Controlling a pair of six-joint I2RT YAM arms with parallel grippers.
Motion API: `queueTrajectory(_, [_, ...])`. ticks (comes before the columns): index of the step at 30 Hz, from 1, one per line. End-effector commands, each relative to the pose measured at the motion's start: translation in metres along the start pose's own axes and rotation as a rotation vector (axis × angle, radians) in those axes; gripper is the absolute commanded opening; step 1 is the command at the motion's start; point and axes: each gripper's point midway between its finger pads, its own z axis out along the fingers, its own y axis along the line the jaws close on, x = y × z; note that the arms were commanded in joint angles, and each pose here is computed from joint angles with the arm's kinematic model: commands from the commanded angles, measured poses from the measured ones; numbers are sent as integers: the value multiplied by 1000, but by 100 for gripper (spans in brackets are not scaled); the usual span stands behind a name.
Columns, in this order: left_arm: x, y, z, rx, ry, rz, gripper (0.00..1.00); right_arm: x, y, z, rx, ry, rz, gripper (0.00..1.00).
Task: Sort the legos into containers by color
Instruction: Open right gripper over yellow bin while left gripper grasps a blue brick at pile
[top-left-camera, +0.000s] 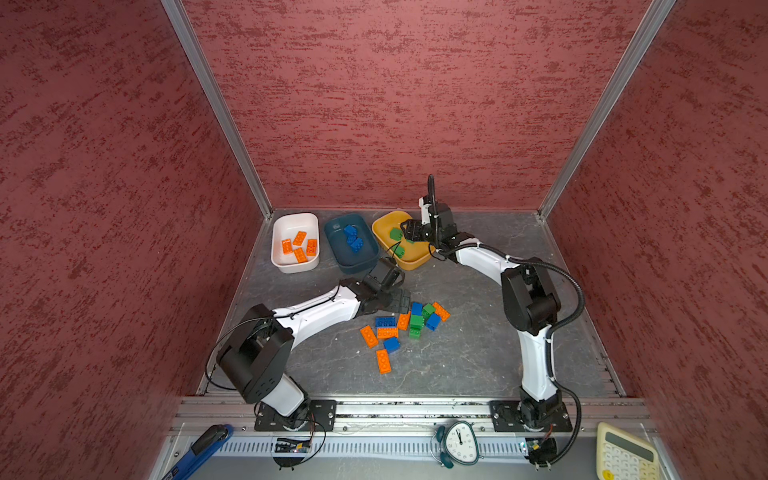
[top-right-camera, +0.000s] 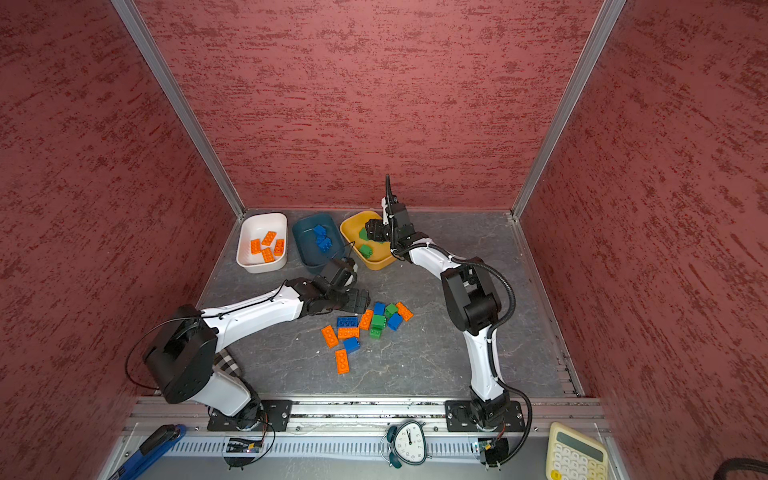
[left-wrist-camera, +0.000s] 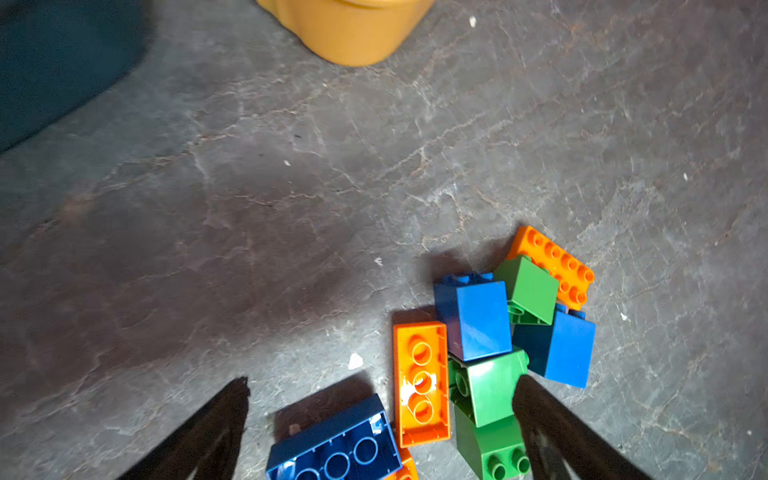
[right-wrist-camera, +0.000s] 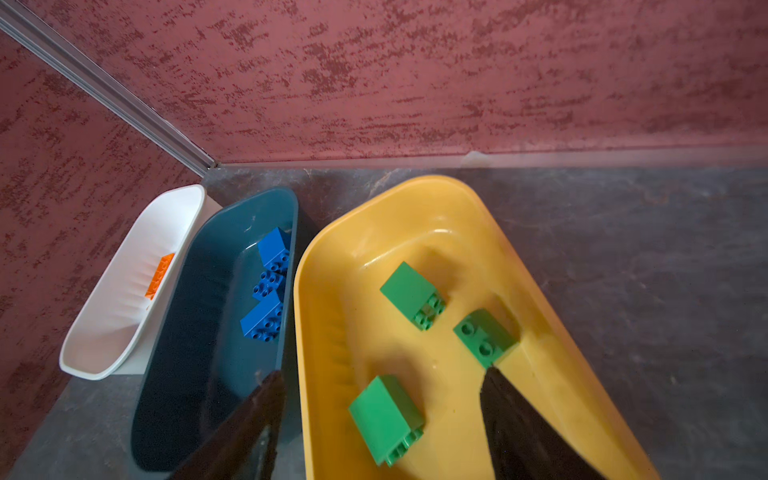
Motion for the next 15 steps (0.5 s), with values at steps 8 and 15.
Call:
queueTrajectory(8, [14,-49,27,110,153,146,67,-9,-8,-97,84,-127,62,99])
queueTrajectory(15, [12,-54,49,42,192,153,46,9,-63,-147,283,-209,204,99])
